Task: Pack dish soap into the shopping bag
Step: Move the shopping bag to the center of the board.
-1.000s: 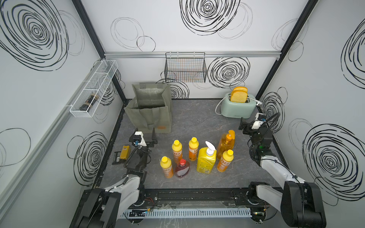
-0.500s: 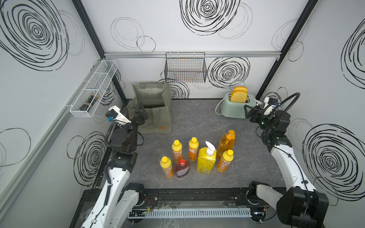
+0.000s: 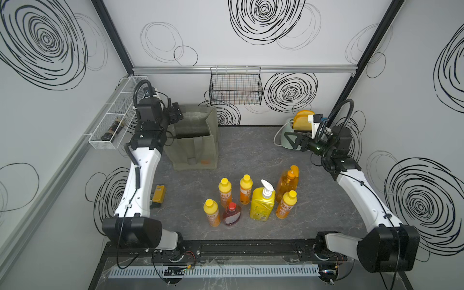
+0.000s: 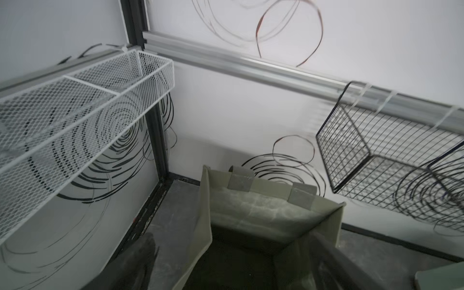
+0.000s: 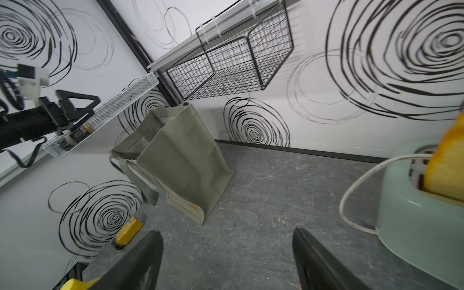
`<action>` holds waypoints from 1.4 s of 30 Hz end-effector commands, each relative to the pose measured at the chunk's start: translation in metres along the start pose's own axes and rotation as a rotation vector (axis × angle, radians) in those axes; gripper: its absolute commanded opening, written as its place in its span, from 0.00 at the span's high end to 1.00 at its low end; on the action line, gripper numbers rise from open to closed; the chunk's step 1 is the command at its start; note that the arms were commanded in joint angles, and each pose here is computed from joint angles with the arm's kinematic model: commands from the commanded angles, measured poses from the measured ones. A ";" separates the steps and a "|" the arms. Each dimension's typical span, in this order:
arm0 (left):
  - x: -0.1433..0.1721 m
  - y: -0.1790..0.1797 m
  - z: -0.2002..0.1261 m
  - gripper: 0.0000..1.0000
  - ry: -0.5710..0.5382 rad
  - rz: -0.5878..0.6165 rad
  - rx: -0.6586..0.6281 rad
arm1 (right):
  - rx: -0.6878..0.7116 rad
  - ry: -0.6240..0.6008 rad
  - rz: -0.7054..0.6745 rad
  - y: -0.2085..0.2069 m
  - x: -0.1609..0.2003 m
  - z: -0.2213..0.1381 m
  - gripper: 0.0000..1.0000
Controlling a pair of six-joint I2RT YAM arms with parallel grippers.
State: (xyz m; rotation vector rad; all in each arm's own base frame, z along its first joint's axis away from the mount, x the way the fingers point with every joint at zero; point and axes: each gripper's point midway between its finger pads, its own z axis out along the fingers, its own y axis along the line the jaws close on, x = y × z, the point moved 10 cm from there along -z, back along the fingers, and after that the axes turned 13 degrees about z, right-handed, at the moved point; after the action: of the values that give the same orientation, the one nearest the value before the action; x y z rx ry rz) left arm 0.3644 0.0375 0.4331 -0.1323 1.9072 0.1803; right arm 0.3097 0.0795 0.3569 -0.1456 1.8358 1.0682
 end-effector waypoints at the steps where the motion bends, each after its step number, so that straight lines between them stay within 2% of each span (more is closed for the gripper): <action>1: 0.018 0.006 0.014 0.02 0.168 0.088 -0.023 | -0.070 0.025 -0.064 0.021 -0.004 0.009 0.14; 7: 0.034 0.010 0.042 0.00 0.246 0.121 -0.074 | -0.129 0.058 -0.088 0.039 0.001 0.033 0.14; 11: 0.047 0.006 0.069 0.05 0.302 0.151 -0.095 | -0.151 0.093 -0.101 0.048 0.006 0.046 0.15; 13: 0.049 -0.001 0.074 0.14 0.317 0.182 -0.105 | -0.154 0.102 -0.111 0.052 0.007 0.049 0.15; 17: 0.051 -0.010 0.077 0.40 0.334 0.207 -0.105 | -0.150 0.104 -0.118 0.056 0.009 0.050 0.16; 20: 0.052 -0.012 0.077 0.56 0.349 0.204 -0.096 | -0.146 0.110 -0.114 0.055 0.009 0.051 0.17; 23: 0.054 -0.017 0.072 0.66 0.352 0.181 -0.057 | -0.142 0.113 -0.110 0.055 0.008 0.052 0.18; 25: 0.056 -0.025 0.065 0.71 0.344 0.139 0.013 | -0.137 0.116 -0.104 0.056 0.007 0.054 0.19; 29: 0.062 -0.050 0.054 0.74 0.359 0.087 0.152 | -0.101 0.128 -0.086 0.057 0.003 0.060 0.20; 36: 0.077 -0.113 0.028 0.76 0.413 0.150 0.302 | 0.019 0.131 -0.070 0.057 -0.003 0.066 0.20; 42: 0.088 -0.157 -0.005 0.81 0.384 0.220 0.429 | 0.149 0.147 -0.095 0.056 -0.006 0.076 0.20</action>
State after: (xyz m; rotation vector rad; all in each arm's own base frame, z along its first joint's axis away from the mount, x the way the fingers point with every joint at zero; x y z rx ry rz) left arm 0.3742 -0.1054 0.3361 0.3238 2.3191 -0.0562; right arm 0.3324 0.1653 0.3830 -0.2541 1.9669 0.9759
